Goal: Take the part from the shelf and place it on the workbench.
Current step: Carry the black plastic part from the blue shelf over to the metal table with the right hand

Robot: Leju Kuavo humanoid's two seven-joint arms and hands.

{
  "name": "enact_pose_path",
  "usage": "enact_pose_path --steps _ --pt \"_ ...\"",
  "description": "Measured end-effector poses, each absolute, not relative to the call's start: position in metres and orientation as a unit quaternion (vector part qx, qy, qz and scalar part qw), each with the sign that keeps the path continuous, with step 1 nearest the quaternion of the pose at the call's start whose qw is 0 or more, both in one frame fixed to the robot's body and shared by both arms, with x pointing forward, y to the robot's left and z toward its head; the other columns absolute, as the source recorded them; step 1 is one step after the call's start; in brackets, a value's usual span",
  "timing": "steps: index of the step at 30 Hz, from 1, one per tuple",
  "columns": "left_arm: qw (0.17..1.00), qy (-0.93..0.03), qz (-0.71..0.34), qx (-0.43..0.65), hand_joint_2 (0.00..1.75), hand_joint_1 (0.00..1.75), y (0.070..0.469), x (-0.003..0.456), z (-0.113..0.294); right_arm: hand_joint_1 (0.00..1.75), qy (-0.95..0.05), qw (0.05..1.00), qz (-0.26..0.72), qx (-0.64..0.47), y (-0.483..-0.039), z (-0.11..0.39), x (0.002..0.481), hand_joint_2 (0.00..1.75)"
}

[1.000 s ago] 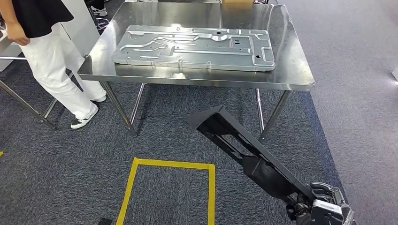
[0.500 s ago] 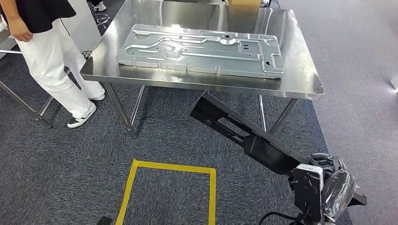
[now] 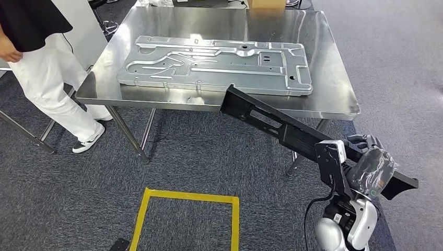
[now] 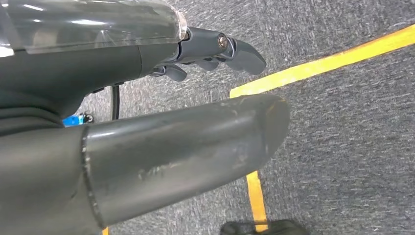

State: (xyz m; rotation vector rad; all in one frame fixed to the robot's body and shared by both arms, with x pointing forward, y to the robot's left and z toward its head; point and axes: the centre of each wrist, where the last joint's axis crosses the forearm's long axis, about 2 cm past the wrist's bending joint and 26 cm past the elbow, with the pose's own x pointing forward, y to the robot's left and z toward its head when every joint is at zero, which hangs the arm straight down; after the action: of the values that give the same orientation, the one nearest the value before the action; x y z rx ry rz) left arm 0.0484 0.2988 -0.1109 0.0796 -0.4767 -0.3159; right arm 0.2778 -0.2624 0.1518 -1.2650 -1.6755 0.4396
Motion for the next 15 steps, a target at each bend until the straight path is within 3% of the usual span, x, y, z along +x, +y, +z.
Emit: enact_pose_path --steps 15 --pt "0.959 -0.232 -0.156 0.041 0.0 0.0 0.3011 0.0468 -0.1111 1.29 -0.677 0.479 0.191 -0.525 -0.2693 0.1485 0.2873 1.75"
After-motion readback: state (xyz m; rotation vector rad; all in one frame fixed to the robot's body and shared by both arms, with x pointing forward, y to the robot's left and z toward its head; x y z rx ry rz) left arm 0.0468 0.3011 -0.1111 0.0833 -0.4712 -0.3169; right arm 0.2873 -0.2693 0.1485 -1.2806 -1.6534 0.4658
